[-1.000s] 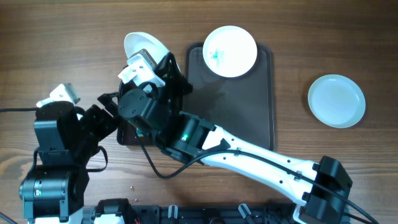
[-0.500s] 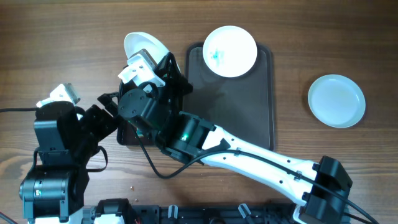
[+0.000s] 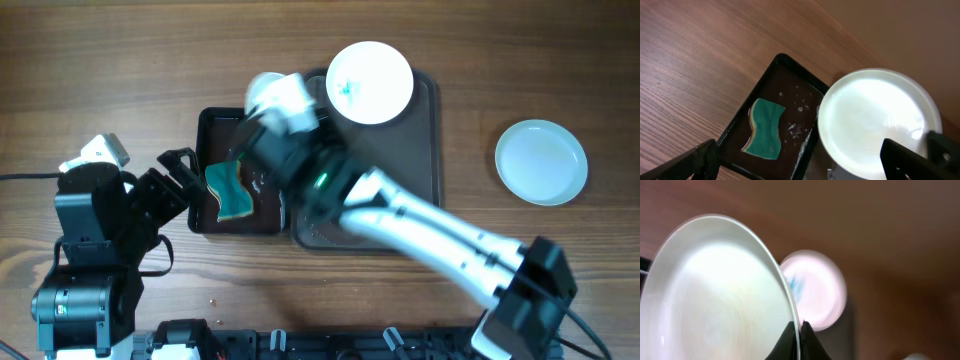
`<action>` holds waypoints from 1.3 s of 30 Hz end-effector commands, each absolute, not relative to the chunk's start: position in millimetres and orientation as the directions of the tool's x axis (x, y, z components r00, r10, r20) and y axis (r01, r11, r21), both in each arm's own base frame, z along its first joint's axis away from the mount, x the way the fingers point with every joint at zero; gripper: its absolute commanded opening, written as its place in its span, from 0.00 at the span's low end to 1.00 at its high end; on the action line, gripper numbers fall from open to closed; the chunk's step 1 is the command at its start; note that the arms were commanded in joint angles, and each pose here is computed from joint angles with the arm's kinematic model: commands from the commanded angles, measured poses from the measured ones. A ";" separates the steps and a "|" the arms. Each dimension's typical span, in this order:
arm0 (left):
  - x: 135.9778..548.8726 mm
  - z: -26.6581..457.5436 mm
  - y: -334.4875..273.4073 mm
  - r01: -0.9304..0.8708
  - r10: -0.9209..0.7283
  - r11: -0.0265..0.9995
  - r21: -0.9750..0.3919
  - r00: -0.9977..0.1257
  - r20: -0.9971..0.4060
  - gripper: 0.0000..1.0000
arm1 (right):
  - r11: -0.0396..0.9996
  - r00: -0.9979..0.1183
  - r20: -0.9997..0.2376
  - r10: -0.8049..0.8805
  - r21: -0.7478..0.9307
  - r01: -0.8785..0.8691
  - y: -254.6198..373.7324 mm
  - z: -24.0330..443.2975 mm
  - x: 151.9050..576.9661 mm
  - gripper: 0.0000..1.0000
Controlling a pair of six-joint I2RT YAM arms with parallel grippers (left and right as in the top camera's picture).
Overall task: Clean dirty plates on tray and stack at the side
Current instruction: 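Carry the plate right and stack it on the clean plate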
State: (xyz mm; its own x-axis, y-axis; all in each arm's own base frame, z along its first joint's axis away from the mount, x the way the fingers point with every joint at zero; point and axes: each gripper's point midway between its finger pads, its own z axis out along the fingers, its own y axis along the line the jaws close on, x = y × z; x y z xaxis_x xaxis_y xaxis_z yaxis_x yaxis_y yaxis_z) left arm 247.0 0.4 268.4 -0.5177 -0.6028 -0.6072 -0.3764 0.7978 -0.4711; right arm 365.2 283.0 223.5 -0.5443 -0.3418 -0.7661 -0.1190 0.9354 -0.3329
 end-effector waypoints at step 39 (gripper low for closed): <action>247.8 274.8 0.3 -0.366 -0.604 0.797 -0.481 -0.508 -0.614 1.00 | 0.394 -0.362 -0.185 0.913 0.181 0.901 -208.9 62.6 260.6 0.04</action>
State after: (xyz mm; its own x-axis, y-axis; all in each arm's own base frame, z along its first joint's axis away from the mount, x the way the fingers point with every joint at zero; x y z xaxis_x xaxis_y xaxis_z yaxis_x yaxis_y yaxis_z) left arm 247.0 0.4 268.4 -0.5177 -0.6028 -0.6072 -0.3764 0.7978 -0.4711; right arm 269.7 -199.7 66.8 -0.3777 0.9137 -0.1497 0.8833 0.4041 0.2375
